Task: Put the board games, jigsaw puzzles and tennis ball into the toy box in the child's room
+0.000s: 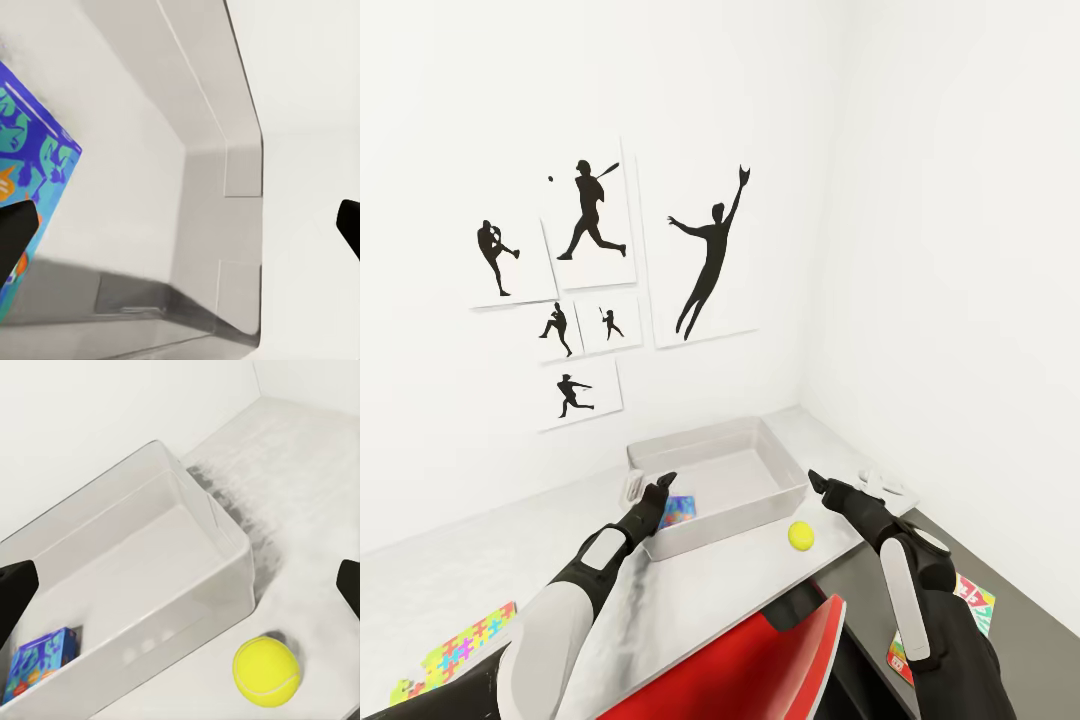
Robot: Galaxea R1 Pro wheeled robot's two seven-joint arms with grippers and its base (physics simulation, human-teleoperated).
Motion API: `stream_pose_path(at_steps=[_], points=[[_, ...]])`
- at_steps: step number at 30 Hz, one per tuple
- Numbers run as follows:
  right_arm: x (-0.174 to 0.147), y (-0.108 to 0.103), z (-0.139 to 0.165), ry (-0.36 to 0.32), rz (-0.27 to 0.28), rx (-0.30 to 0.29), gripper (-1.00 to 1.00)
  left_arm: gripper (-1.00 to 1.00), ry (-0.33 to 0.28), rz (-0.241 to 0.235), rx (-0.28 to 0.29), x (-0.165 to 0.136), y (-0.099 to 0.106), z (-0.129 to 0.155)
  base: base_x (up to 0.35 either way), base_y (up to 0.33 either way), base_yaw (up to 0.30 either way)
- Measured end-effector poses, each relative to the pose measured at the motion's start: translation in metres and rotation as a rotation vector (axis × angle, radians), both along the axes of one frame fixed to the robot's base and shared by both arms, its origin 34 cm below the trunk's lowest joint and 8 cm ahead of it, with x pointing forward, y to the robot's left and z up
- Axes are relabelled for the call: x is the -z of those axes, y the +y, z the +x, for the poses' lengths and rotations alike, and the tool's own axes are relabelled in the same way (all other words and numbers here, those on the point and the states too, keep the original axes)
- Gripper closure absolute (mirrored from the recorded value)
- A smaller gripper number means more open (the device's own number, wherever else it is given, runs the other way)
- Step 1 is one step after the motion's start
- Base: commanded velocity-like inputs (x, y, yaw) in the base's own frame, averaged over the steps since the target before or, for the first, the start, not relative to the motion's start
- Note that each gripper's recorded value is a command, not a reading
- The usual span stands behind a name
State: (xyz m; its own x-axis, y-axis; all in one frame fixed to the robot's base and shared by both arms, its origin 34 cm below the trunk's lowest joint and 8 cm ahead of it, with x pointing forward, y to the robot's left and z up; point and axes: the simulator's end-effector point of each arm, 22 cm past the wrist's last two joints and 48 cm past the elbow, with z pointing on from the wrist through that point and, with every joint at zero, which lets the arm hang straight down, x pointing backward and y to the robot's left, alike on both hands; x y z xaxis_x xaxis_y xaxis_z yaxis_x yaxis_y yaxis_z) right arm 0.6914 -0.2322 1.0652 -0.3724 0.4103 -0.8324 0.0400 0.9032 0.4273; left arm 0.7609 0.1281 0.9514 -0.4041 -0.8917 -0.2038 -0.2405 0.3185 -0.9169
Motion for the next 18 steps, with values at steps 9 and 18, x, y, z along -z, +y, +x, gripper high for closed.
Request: stream_pose_path(at_steps=[9, 18], points=[[0.0003, -0.0002, 0.0002, 0.0, -0.001, 0.0, -1.0, -1.0, -0.007, -0.004, 0.009, -0.0014, -0.0014, 0.0, 0.0, 0.0, 0.0], [0.0005, -0.0002, 0.0002, 0.001, -0.001, 0.0, -1.0, -1.0, -0.008, -0.051, 0.047, -0.0067, 0.0023, -0.0009, 0.0, 0.0, 0.0]])
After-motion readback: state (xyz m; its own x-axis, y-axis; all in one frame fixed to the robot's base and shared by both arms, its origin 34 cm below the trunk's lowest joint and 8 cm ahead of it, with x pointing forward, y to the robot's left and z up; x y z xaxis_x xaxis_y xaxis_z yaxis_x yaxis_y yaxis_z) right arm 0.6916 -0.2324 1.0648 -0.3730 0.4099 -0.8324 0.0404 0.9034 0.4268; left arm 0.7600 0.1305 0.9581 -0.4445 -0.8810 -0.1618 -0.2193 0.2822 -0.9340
